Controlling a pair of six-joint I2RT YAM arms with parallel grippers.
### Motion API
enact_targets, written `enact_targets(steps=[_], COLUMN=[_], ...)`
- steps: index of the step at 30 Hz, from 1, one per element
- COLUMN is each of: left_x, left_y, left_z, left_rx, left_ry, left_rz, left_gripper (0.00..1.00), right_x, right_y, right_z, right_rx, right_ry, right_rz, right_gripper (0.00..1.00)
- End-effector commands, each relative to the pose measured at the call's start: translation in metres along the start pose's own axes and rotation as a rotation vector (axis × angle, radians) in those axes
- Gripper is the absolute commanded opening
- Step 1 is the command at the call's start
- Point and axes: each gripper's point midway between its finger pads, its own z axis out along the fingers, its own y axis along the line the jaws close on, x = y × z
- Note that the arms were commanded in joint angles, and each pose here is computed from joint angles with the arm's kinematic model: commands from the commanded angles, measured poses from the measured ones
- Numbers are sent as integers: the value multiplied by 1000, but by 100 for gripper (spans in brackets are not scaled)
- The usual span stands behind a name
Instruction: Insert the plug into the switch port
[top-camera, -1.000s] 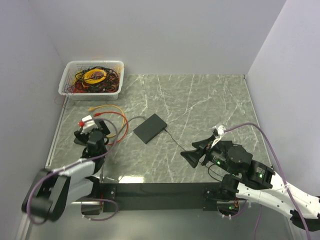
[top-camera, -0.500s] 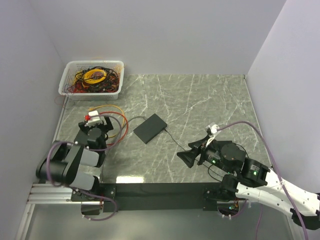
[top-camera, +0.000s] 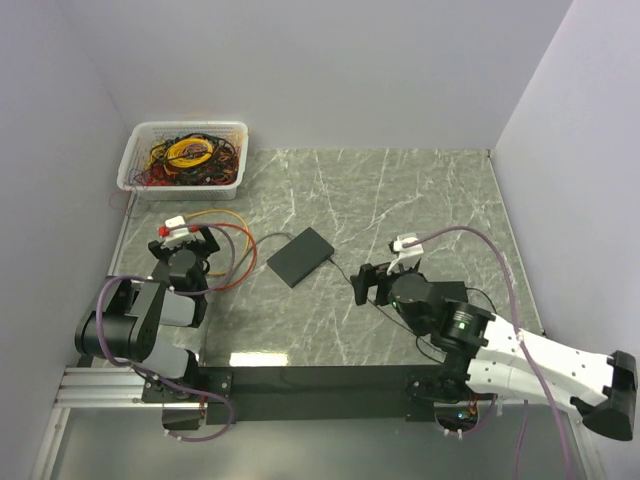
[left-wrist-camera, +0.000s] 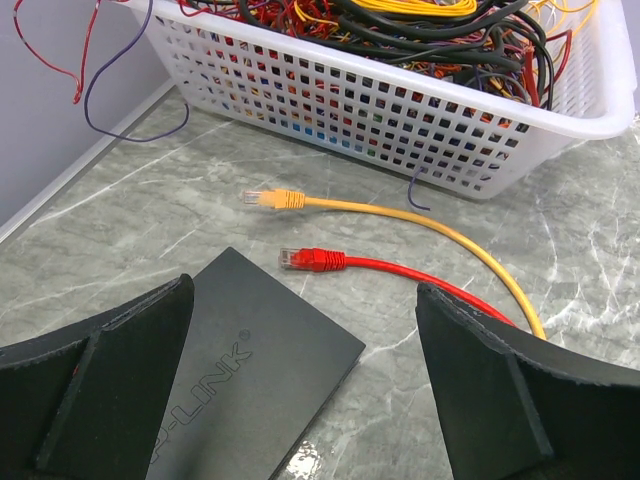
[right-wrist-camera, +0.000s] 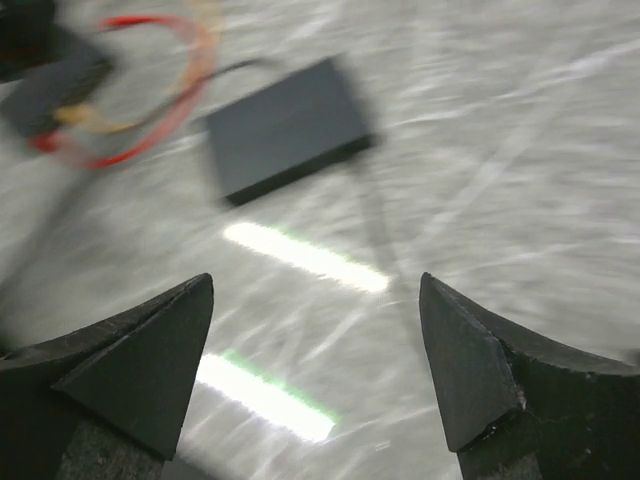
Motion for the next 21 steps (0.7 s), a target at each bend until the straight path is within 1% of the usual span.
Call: enact_targets(steps=[1,2,3,4,5,6,7,8,9,10,12,14,16,17,19,20,21], left_x=[-25,-25,-24,-24,-25,-25,-25,-25,-25,-25,-25,-25,-25,-25,-25,-24,-25], left_y=[-10,-10,-9,-9,-9,-10,-9,-10,-9,-10,-10,-9,-9,-9,-9,-9,-9], left_z=[6,5,5,5,6,6,5,5,5,6,6,5,6,6,6,6,6], left_rx=[30,30,30,30,29,30,28,30,29,30,30,29,30,30,30,30,29], left_ry=[-77,-77,-76,-78,-81,-80,-77,-78,-80,-80,-80,-79,-80,-80,-79,-77,-79], left_rz=[-63,-63,-59,-61,-62,-63,-62,-62,-63,-63,-63,-64,-64,-63,-62,-62,-62], left_gripper=[100,99,100,99,100,100,100,99,99,100,99,100,99,100,99,99,100], right_x=[-59,-67,-79,-85,-91,-93,-96,-90,-96,-95,-92,-89,-85,-78,-67,-66,-63], right_y=[-49,-65,-76,-84,-86,-97,-124,-135,-145,-164,-177,-194,-203,-218,-222,-228,-231], right_z=[-1,-6,-6,-6,-2,-1,-2,0,-2,-6,-11,-16,-13,-11,7,8,11], right_rx=[347,448,492,519,492,510,576,572,588,643,663,700,702,731,677,673,672], right_ry=[-227,-267,-297,-317,-332,-339,-347,-352,-388,-406,-460,-508,-520,-519,-492,-520,-517], right_rz=[-2,-10,-38,-24,-5,10,27,32,14,10,-41,-46,-47,-41,-32,-6,4], right_gripper=[99,100,100,100,100,100,100,100,100,100,100,100,100,100,100,100,100])
